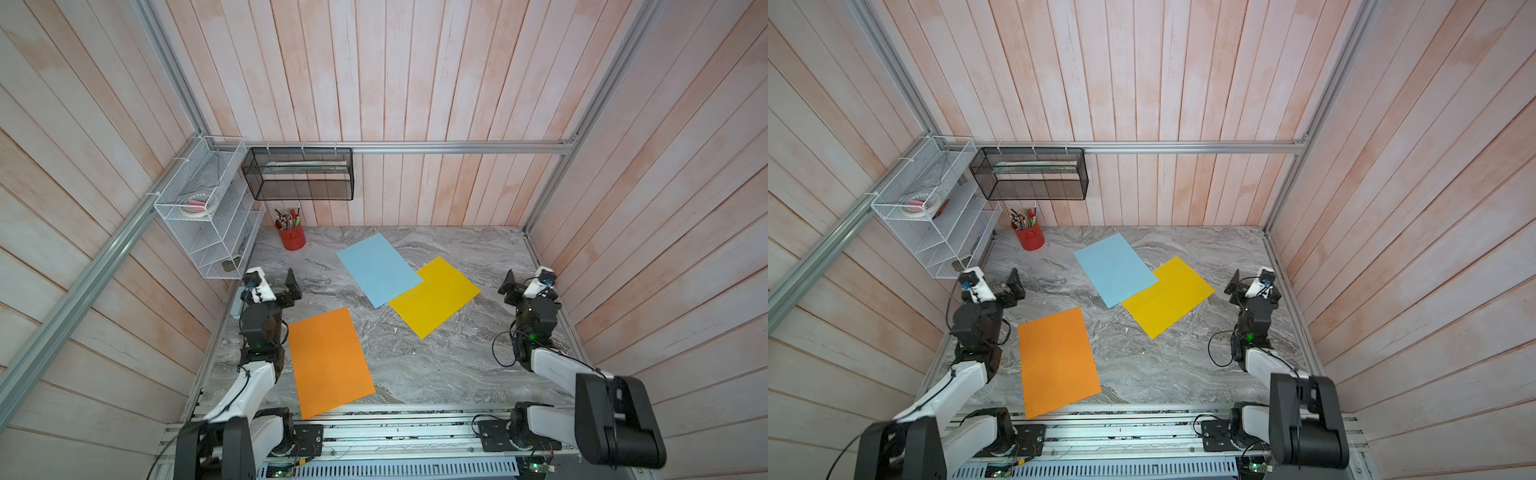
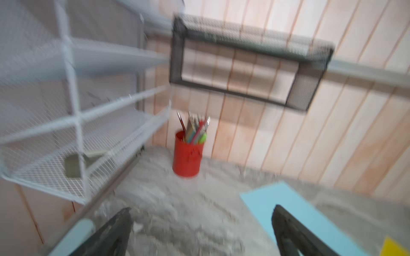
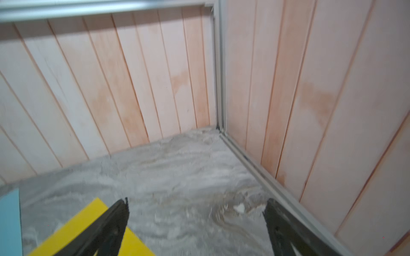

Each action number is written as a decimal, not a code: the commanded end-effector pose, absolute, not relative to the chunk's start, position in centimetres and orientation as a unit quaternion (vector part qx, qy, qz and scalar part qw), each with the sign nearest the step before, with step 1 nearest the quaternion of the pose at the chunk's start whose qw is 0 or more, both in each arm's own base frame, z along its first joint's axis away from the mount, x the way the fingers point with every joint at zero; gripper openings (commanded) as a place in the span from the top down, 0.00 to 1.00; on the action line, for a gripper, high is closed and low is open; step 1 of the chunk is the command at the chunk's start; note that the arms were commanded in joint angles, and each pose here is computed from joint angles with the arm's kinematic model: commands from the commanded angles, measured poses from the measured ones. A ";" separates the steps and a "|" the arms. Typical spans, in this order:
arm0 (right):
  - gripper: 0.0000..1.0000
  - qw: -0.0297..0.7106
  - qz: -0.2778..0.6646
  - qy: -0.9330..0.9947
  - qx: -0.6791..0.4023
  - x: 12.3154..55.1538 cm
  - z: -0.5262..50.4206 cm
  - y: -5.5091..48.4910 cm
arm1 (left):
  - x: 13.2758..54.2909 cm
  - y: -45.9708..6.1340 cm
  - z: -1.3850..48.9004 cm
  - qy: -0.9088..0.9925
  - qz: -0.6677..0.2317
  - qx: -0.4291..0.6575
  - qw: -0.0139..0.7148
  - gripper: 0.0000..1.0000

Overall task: Fold the rectangular paper in half along the long edge
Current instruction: Adjust the paper at the center of the board.

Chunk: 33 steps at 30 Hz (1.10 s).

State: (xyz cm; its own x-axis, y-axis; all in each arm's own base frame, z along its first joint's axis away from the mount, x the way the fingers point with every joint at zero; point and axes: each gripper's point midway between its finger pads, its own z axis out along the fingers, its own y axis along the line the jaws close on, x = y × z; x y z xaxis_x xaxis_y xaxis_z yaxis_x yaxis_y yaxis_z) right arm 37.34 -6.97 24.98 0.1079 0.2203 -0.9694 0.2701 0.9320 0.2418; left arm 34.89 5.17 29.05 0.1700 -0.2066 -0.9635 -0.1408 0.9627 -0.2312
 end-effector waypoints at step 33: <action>0.48 0.451 0.279 0.843 0.088 42.0 20.4 13.9 | 34.1 -18.3 33.7 0.734 -0.254 0.061 0.627 0.49</action>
State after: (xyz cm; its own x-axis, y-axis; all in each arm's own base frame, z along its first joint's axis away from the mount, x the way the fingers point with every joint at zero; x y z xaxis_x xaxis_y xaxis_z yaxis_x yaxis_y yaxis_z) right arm 41.90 13.06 22.58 -0.5498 0.4553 -0.7003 -0.1411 0.7757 0.6151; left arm 33.77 -17.02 34.19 -0.1903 -0.2710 -0.9436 0.4245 0.8440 -0.3279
